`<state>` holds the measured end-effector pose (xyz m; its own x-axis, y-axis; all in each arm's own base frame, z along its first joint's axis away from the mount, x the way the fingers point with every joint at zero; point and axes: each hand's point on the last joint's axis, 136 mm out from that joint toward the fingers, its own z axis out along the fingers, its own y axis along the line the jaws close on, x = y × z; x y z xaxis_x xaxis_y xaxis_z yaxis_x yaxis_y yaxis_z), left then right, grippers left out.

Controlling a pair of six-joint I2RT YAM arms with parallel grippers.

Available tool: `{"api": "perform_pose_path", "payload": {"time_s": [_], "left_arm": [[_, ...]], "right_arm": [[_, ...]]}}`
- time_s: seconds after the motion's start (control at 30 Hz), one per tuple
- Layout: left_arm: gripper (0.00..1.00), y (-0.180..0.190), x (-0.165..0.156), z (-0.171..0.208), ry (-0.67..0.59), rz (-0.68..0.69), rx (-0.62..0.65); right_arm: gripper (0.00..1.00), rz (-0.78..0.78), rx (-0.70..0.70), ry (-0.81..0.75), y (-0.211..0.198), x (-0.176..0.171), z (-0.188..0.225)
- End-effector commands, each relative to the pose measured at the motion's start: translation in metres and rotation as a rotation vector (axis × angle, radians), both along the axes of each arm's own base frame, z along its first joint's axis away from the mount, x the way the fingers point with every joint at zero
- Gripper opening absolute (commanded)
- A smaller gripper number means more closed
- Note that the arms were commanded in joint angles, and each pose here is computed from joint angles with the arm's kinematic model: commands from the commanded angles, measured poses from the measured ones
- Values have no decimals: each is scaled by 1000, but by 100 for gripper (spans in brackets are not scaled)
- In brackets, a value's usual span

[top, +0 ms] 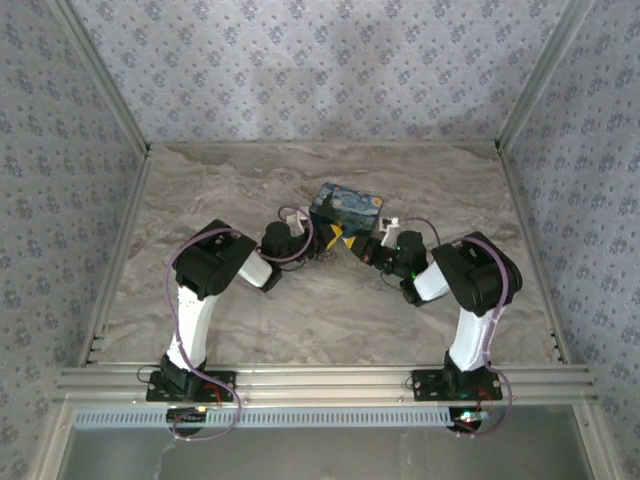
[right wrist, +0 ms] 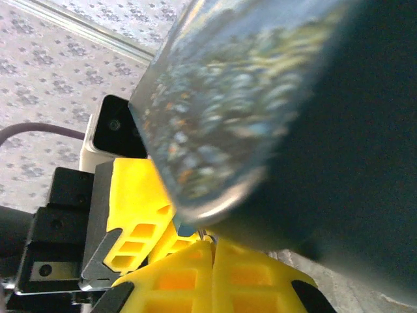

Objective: Unlock a padlock with a key

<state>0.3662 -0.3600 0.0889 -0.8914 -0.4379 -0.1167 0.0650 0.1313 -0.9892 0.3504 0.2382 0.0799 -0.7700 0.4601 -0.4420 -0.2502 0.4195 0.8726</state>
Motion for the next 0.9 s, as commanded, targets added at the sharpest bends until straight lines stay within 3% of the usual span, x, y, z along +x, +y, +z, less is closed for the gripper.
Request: {"api": "perform_pose_path", "payload": {"time_s": [0.0,0.17,0.27,0.6,0.87], "left_arm": [[0,-31,-33,48,-133,-189,-98],[0,-31,-35,51,-144,-203,-100],[0,-28,-32,49,-135,-182,-97],[0,19,3,39,-155,79,-29],[0,32,11,44,-185,152,-11]], "right_arm": [[0,133,158,-44,30,-5,40],[0,156,191,-36,39,-5,50],[0,118,159,-13,29,-2,36],[0,92,68,57,4,-31,-10],[0,64,32,61,-11,-46,-17]]}}
